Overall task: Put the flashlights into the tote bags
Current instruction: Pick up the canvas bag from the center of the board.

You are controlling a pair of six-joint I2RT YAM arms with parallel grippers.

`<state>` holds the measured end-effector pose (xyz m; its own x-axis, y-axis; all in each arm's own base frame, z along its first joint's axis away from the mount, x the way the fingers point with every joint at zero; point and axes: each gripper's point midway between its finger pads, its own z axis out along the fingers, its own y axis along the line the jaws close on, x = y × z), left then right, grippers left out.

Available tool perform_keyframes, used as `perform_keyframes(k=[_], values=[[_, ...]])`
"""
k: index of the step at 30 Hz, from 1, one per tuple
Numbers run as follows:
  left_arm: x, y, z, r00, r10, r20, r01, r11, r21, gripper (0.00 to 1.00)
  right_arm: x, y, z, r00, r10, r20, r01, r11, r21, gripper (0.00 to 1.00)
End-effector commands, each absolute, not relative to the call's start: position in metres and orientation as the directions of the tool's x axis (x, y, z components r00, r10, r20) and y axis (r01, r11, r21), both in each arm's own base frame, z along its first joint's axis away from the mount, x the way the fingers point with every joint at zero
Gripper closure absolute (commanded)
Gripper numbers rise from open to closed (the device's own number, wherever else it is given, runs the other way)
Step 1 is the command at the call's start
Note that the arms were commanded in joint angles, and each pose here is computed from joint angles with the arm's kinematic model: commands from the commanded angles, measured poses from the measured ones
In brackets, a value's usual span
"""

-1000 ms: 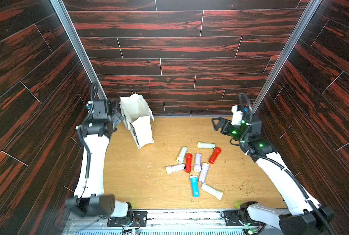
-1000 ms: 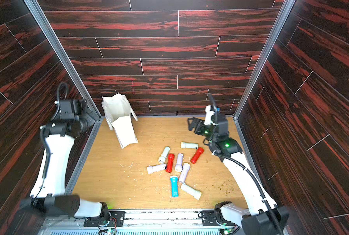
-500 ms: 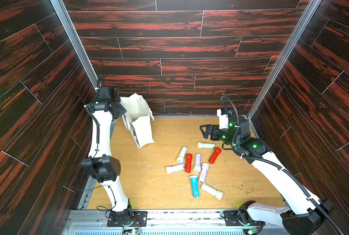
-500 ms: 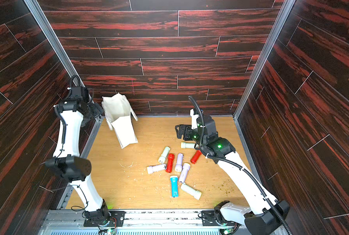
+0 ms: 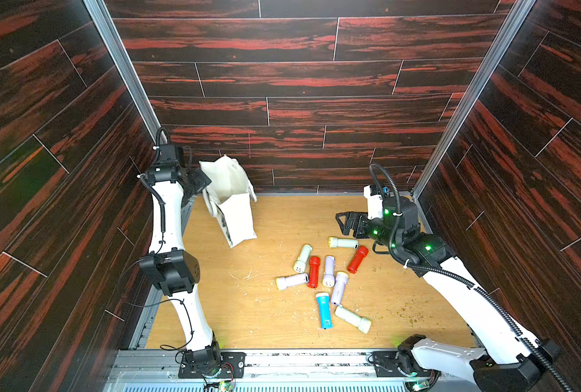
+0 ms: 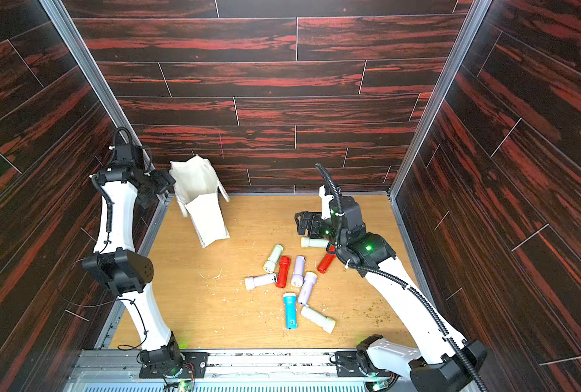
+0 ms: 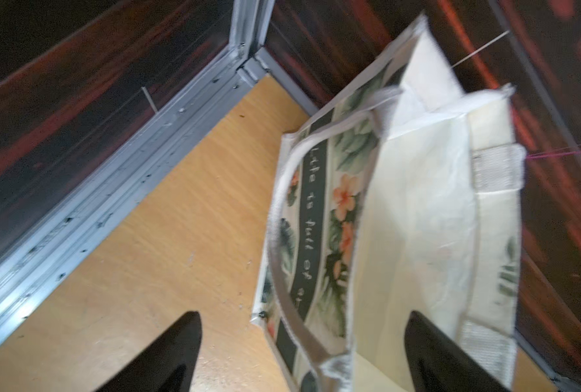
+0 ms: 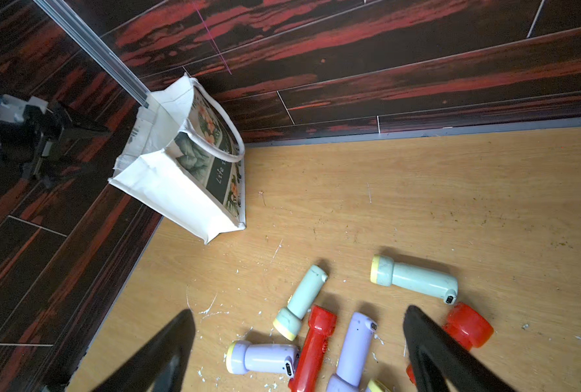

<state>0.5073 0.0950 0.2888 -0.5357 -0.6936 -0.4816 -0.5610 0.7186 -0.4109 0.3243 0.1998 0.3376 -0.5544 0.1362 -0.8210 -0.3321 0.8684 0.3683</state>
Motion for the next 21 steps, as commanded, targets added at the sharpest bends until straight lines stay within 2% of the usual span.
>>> perform_keyframes(k=[1, 7, 21], values=[[0.518, 0.094, 0.275, -0.552, -0.701, -0.451, -0.555, 0.713, -0.428, 0.1, 0.322, 0.202, 0.34, -0.557, 0.123, -0.821, -0.343, 0.866, 0.363, 0.04], [0.535, 0.093, 0.26, -0.558, -0.714, -0.422, -0.547, 0.7, -0.46, 0.13, 0.32, 0.2, 0.349, -0.55, 0.127, -0.825, -0.344, 0.866, 0.363, 0.04], [0.547, 0.092, 0.247, -0.565, -0.722, -0.398, -0.541, 0.689, -0.482, 0.6, 0.319, 0.197, 0.348, -0.549, 0.134, -0.825, -0.331, 0.871, 0.362, 0.05]])
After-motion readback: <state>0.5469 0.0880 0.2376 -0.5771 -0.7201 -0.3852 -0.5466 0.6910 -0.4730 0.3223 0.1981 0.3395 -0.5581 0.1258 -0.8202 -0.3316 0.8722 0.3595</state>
